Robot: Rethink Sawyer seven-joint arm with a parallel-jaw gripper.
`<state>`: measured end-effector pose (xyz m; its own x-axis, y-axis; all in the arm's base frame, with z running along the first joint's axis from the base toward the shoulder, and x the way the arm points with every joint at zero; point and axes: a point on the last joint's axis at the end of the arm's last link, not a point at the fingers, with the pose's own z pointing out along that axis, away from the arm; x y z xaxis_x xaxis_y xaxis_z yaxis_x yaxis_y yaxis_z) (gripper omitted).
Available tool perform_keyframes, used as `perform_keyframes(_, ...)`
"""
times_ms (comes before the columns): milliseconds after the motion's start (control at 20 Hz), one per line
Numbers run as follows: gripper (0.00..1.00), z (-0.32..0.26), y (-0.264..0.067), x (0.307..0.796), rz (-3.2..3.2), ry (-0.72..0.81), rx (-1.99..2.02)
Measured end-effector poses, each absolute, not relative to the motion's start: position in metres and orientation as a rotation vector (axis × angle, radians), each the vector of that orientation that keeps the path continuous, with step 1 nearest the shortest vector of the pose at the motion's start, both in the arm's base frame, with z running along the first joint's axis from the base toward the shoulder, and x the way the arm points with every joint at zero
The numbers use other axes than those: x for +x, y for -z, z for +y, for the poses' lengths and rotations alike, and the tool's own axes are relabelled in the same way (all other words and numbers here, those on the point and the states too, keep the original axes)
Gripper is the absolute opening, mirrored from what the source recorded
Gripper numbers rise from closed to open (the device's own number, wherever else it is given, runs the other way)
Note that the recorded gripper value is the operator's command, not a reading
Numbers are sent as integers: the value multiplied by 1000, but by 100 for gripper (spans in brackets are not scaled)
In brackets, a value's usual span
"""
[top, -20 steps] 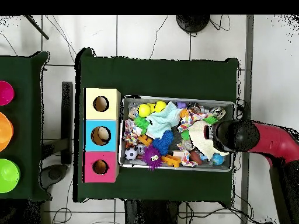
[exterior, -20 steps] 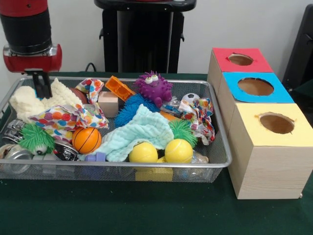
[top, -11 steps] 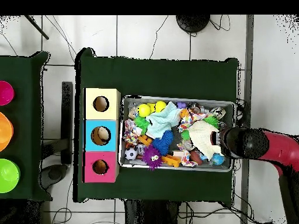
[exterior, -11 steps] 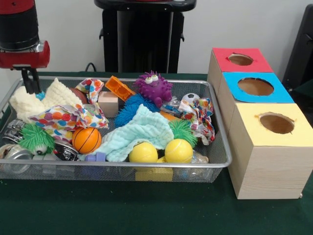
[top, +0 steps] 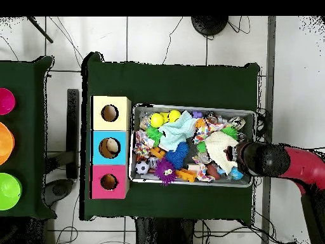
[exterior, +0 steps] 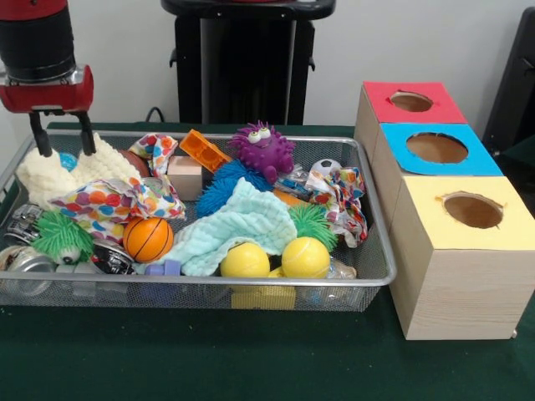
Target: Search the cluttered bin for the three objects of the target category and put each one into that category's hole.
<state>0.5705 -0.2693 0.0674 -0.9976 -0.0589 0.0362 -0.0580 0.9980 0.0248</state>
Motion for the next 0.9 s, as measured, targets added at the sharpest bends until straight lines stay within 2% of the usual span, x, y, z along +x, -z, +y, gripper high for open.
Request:
perform_keyframes(450, 100, -265, -61, 569, -3120, 15, 133)
perform_keyframes(900, 100, -261, -17, 554, -3181, -19, 254)
